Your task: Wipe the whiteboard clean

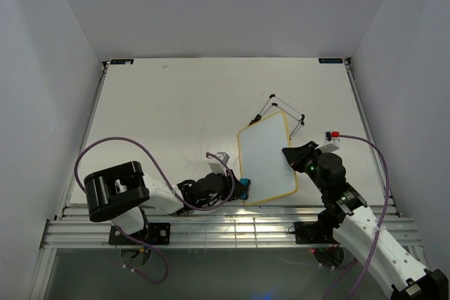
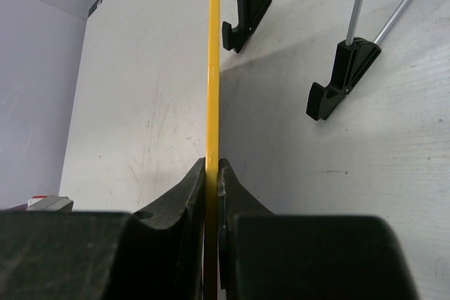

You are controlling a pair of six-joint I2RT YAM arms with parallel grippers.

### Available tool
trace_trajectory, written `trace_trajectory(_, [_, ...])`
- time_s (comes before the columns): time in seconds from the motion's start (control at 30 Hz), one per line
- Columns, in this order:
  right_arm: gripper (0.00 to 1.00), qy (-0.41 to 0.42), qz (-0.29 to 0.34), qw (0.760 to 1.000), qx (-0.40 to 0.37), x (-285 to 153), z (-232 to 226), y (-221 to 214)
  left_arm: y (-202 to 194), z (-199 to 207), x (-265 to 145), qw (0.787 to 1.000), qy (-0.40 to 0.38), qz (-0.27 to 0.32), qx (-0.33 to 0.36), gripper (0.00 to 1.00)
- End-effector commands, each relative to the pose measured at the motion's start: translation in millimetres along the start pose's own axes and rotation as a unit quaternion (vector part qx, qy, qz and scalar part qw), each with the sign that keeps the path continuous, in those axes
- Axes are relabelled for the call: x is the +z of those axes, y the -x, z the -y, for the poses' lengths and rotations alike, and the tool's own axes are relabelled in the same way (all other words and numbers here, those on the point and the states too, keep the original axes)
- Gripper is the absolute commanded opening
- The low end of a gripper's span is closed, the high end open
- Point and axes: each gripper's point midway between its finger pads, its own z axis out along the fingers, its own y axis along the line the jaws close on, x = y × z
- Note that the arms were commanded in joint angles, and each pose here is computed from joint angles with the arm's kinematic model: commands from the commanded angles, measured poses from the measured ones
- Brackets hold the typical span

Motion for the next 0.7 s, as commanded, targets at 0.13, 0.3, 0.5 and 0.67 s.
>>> trace_trajectory(0.13, [0.08, 0.05, -0.017, 0.999, -0.006, -3.8, -27.0, -0.4, -88.9, -94.9, -29.7, 0.971, 0.193, -0.135, 0.051, 0.0])
trace_trajectory(0.3, [0.08, 0.058, -0.02, 0.998, -0.003, -5.5, -29.5, -1.5, -78.0, -72.1, -22.7, 0.975, 0.181, -0.12, 0.044, 0.0])
trace_trajectory(0.5, [0.08, 0.059, -0.032, 0.998, 0.003, -4.9, -25.4, -10.4, -26.1, -3.9, -8.9, 0.989, 0.132, -0.052, 0.04, 0.0])
trace_trajectory(0.67, [0.08, 0.059, -0.04, 0.997, 0.008, -4.3, -19.5, -18.3, 24.7, 47.4, -10.1, 0.994, 0.082, 0.015, 0.065, 0.0])
